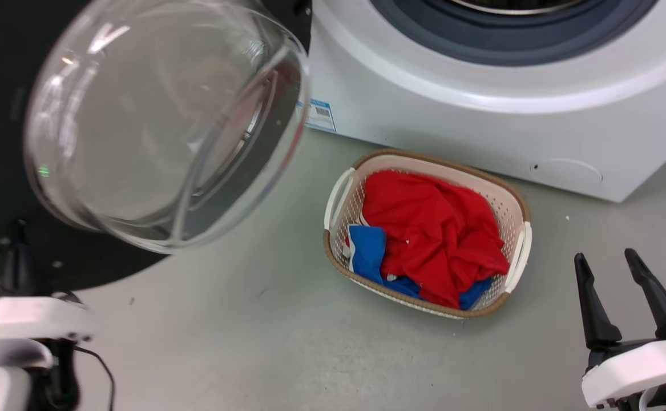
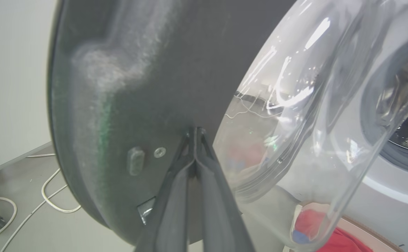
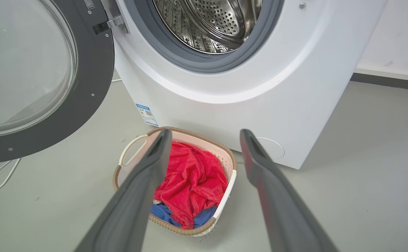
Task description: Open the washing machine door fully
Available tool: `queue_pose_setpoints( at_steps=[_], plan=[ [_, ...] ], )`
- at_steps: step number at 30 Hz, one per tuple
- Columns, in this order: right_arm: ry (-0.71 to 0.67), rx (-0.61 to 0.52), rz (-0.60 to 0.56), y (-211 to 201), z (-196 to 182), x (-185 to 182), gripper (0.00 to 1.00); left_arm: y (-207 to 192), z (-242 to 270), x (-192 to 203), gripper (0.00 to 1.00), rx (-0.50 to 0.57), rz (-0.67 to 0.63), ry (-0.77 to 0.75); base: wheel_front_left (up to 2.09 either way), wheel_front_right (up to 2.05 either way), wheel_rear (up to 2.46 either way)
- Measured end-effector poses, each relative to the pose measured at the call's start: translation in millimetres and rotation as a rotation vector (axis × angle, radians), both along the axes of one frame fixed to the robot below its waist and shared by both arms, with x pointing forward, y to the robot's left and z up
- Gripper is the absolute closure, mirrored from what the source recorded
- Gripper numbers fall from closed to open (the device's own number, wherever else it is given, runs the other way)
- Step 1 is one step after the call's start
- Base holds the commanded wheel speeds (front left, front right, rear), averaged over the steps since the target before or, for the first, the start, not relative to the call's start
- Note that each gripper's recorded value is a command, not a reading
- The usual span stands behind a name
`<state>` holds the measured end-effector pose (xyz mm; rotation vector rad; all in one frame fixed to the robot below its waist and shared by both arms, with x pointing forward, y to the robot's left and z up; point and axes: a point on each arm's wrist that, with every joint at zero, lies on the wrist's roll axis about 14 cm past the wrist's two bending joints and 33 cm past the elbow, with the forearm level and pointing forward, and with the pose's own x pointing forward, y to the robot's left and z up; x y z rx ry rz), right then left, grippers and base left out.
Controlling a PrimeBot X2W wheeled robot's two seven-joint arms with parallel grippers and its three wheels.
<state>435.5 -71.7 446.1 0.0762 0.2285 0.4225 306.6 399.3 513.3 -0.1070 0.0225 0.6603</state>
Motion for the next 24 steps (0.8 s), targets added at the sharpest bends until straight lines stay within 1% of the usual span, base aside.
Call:
queue_pose_setpoints(
  at_steps=[8,13,17,24],
  plan=[
    [0.016,-0.008,-0.014,-8.6,-9.5,6.3,0.00,30.4,-5.9,11.4,1.00,0.013,0.020,0.028,0.00,0.00,0.00],
    [0.014,-0.010,-0.022,-11.7,-9.2,7.2,0.00,48.2,-8.4,7.4,1.00,0.016,0.051,0.032,0.00,0.00,0.00],
    [0.011,-0.013,-0.028,-14.0,-7.4,5.3,0.00,48.1,-12.0,5.5,1.00,0.007,0.051,0.025,0.00,0.00,0.00],
    [-0.012,0.001,-0.034,-11.5,4.2,-0.2,0.00,34.7,-7.2,-4.6,1.00,0.017,0.025,-0.007,0.00,0.00,0.00]
  ],
)
